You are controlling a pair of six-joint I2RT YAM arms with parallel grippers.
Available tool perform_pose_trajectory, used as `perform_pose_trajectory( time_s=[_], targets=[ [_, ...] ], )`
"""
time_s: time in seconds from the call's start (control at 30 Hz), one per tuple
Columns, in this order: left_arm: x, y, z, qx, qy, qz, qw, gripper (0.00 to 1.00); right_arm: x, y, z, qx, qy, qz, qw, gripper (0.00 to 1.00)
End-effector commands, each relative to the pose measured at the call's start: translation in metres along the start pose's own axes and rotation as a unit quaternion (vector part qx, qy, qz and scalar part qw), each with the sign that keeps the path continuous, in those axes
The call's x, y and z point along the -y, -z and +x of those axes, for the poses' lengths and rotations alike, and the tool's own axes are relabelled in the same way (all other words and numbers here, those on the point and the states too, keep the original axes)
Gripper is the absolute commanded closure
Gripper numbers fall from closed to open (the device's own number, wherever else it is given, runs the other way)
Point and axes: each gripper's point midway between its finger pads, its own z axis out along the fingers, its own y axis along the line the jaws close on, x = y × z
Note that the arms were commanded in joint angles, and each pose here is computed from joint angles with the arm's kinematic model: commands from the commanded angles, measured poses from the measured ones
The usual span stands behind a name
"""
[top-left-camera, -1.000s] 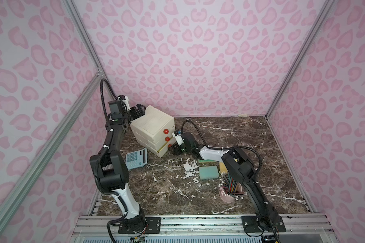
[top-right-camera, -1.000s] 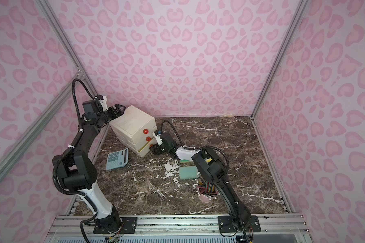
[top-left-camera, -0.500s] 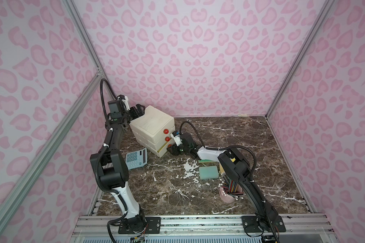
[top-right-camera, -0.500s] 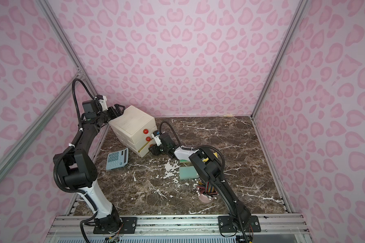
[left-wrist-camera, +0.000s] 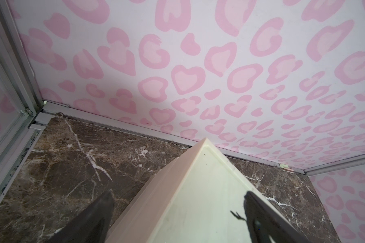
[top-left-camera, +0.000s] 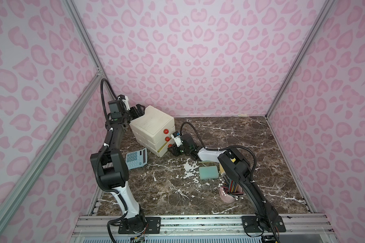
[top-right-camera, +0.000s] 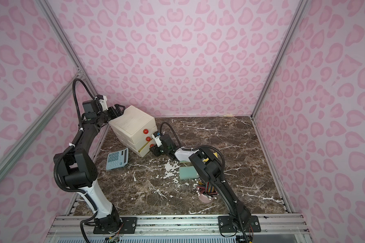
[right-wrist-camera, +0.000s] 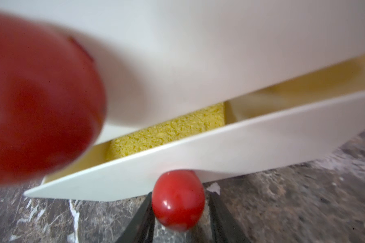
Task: Take the sponge out of the drawer
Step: Open the drawer in the storage box.
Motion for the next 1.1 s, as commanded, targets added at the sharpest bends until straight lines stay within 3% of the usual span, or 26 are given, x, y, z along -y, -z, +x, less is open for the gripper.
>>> perform_pose_trajectory(
  time_s=[0.0, 0.3, 0.47, 0.73, 1.07],
  targets=[
    [-0.004, -0.004, 0.021, -0.036, 0.022, 0.000, 0.999, 0.02, -0.001, 0.001, -0.012, 0.023, 0.003, -0.002, 1.000, 0.57],
    [-0.005, -0.004, 0.023, -0.038, 0.023, -0.001, 0.999, 0.02, -0.001, -0.003, -0.019, 0.031, 0.002, -0.006, 1.000, 0.51],
    [-0.006, -0.005, 0.024, -0.039, 0.022, -0.002, 0.999, 0.02, -0.002, -0.005, -0.021, 0.029, 0.002, -0.008, 1.000, 0.61],
    [-0.007, -0.005, 0.024, -0.039, 0.022, -0.005, 0.999, 0.02, -0.001, -0.008, -0.007, 0.005, 0.006, -0.002, 1.000, 0.68],
    [-0.010, -0.008, 0.024, -0.044, 0.020, -0.008, 0.999, 0.02, -0.011, 0.028, 0.005, -0.022, 0.037, 0.013, 0.999, 0.72]
  ],
)
